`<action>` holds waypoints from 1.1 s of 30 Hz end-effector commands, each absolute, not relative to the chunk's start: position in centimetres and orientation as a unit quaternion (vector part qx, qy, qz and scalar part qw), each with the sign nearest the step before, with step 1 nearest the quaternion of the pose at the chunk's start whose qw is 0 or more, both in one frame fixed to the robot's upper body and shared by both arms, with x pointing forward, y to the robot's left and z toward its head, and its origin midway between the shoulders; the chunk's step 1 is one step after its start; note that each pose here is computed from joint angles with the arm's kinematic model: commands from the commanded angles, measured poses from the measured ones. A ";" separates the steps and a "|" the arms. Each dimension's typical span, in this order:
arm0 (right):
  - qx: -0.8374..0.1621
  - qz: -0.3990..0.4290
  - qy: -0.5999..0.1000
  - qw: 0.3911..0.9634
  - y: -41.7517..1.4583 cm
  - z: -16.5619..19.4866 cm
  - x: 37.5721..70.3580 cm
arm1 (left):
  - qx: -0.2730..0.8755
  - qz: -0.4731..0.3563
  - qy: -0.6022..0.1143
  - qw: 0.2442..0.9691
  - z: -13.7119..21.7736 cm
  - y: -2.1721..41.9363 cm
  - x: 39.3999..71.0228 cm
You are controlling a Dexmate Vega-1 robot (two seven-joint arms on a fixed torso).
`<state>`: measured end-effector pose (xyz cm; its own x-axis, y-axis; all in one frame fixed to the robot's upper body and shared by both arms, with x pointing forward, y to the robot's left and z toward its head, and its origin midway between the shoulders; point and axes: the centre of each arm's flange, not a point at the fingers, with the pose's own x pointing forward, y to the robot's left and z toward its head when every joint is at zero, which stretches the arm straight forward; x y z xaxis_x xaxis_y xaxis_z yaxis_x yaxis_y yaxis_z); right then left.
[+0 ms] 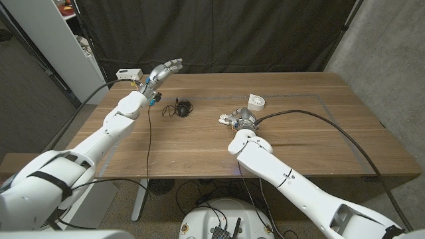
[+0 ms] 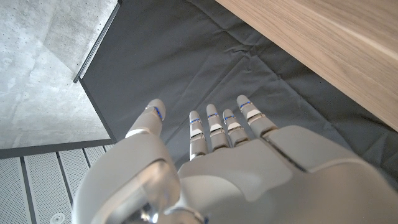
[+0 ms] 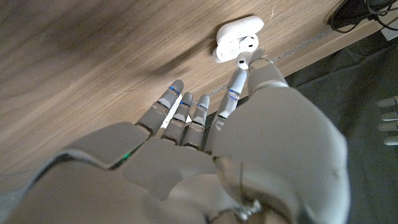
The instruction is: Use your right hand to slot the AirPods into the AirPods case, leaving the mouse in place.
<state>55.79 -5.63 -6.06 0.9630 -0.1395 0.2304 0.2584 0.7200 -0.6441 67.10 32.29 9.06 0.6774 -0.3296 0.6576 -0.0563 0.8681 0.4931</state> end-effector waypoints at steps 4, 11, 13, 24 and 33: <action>-0.484 -0.051 -0.043 0.873 -5.2 1.9 55.4 | 0.267 -0.075 -0.397 0.875 8.3 32.3 67.6; -0.542 -0.038 0.011 0.839 -3.5 3.3 55.0 | 0.269 -0.072 -0.399 0.874 8.1 32.3 68.0; -0.555 -0.033 0.030 0.831 -3.2 3.7 55.1 | 0.271 -0.073 -0.400 0.872 8.2 32.2 68.2; -0.599 -0.016 0.082 0.796 -2.3 4.8 55.1 | 0.281 -0.076 -0.405 0.867 8.0 31.9 68.8; -0.618 0.037 0.118 0.777 -1.3 5.0 54.7 | 0.277 -0.079 -0.401 0.870 7.2 32.0 69.2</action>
